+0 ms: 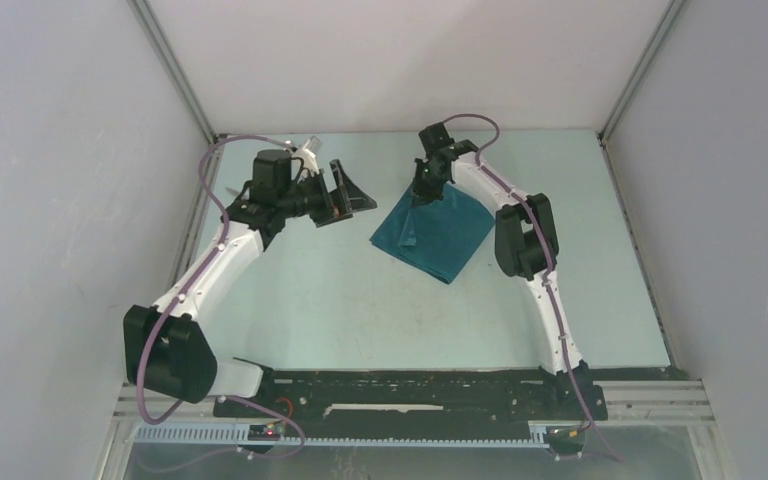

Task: Fold the napkin into a case and place the utensils inside
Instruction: Fold the rectangle-folded napkin at the center of the board.

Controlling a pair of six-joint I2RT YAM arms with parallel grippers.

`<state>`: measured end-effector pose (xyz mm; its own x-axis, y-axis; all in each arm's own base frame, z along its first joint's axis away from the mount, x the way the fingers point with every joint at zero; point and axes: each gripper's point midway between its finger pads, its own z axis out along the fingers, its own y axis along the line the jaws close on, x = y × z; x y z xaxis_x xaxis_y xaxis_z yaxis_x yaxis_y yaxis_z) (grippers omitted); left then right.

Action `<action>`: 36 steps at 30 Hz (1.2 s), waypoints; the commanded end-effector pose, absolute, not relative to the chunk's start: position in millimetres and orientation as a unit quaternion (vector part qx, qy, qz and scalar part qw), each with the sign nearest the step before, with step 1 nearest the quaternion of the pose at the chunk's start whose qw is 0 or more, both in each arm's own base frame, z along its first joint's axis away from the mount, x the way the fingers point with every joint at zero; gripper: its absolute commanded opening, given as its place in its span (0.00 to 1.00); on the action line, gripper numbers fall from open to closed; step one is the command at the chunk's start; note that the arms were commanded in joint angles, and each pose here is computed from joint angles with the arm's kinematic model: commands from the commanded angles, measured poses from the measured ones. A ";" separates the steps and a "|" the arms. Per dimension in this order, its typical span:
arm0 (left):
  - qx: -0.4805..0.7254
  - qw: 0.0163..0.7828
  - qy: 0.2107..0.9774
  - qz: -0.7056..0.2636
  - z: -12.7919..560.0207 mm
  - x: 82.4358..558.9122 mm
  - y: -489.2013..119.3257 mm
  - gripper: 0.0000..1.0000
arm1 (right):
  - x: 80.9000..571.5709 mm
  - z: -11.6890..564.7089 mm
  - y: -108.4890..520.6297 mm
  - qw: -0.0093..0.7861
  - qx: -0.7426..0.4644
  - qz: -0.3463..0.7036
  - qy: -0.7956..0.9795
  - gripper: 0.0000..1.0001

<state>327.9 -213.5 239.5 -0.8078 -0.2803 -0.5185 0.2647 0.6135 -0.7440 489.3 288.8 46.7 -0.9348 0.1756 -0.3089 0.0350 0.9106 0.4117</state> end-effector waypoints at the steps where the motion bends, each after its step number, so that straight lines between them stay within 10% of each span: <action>1: 0.007 0.324 0.832 -0.450 248.0 330.3 -212.7 1.00 | 488.3 59.2 305.8 0.173 0.048 0.225 0.958 0.00; 23: 0.004 0.322 0.829 -0.458 248.9 330.9 -212.3 1.00 | 495.9 50.7 312.4 0.173 0.053 0.225 0.957 0.00; 36: 0.003 0.322 0.832 -0.452 242.5 332.4 -210.7 1.00 | 476.4 170.6 300.8 0.222 0.018 0.318 0.921 0.56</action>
<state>329.6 -212.6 239.1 -0.8051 -0.2830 -0.5212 0.2768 0.5979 -0.7523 505.3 319.3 90.5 -0.9233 0.1858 -0.3361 -0.0287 0.8394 0.5428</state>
